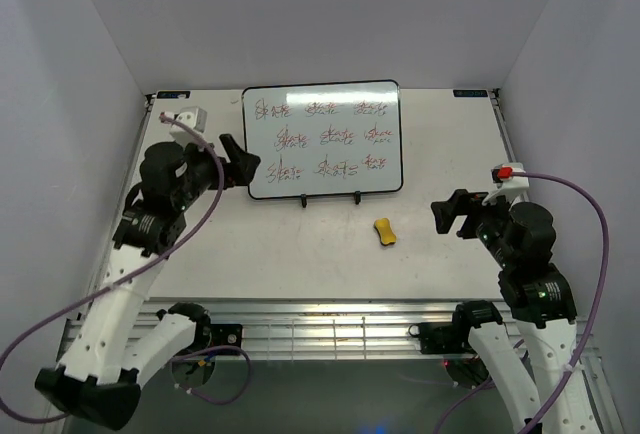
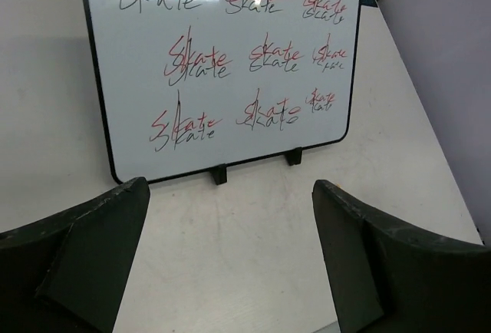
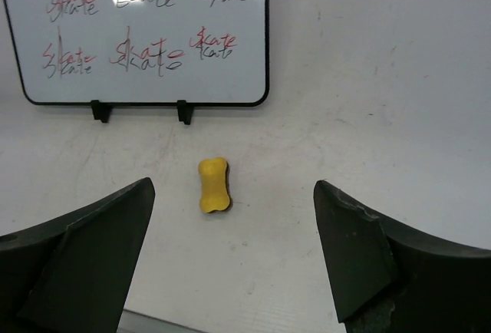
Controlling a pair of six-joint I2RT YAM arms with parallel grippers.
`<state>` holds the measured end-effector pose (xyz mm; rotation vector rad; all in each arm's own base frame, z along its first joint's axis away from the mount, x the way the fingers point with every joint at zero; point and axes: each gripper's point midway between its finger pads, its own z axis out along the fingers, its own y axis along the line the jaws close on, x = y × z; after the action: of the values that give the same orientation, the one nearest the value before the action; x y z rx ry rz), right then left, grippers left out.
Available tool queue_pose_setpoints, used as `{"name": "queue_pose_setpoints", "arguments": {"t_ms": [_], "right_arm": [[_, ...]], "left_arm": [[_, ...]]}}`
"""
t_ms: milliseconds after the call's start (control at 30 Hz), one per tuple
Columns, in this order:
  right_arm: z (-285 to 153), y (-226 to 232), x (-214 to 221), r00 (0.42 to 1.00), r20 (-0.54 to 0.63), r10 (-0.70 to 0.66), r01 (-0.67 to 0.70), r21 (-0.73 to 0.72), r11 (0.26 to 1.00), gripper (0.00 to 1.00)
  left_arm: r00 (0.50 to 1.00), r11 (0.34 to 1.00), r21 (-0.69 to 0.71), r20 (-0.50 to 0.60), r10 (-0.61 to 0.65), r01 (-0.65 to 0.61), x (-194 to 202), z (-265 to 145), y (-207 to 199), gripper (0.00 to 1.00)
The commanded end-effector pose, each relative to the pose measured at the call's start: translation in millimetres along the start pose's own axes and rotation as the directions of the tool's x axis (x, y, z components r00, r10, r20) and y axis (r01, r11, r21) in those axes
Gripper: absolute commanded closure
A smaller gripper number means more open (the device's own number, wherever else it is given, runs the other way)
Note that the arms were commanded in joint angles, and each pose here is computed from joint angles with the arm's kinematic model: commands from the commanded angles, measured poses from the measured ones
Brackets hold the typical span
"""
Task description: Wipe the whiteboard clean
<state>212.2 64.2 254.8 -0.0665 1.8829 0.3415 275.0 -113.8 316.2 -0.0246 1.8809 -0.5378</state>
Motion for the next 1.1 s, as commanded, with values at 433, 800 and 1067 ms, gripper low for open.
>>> {"name": "queue_pose_setpoints", "arguments": {"t_ms": [433, 800, 1067], "right_arm": [[-8.5, 72.0, -29.4, 0.995, 0.101, -0.021, 0.059, -0.396, 0.916, 0.10], [-13.2, 77.4, -25.3, 0.991, 0.128, -0.036, 0.088, -0.433, 0.897, 0.09], [-15.0, 82.5, -25.5, 0.991, 0.124, -0.051, 0.103, -0.461, 0.881, 0.04]], "left_arm": [[0.979, 0.784, 0.590, -0.059, -0.194, 0.190, -31.5, 134.4, 111.7, 0.02], [0.960, 0.711, 0.647, -0.223, -0.170, 0.276, 28.1, 210.1, 108.5, 0.02], [0.941, 0.642, 0.698, -0.314, -0.123, 0.317, 58.5, 246.8, 93.3, 0.02]]}}
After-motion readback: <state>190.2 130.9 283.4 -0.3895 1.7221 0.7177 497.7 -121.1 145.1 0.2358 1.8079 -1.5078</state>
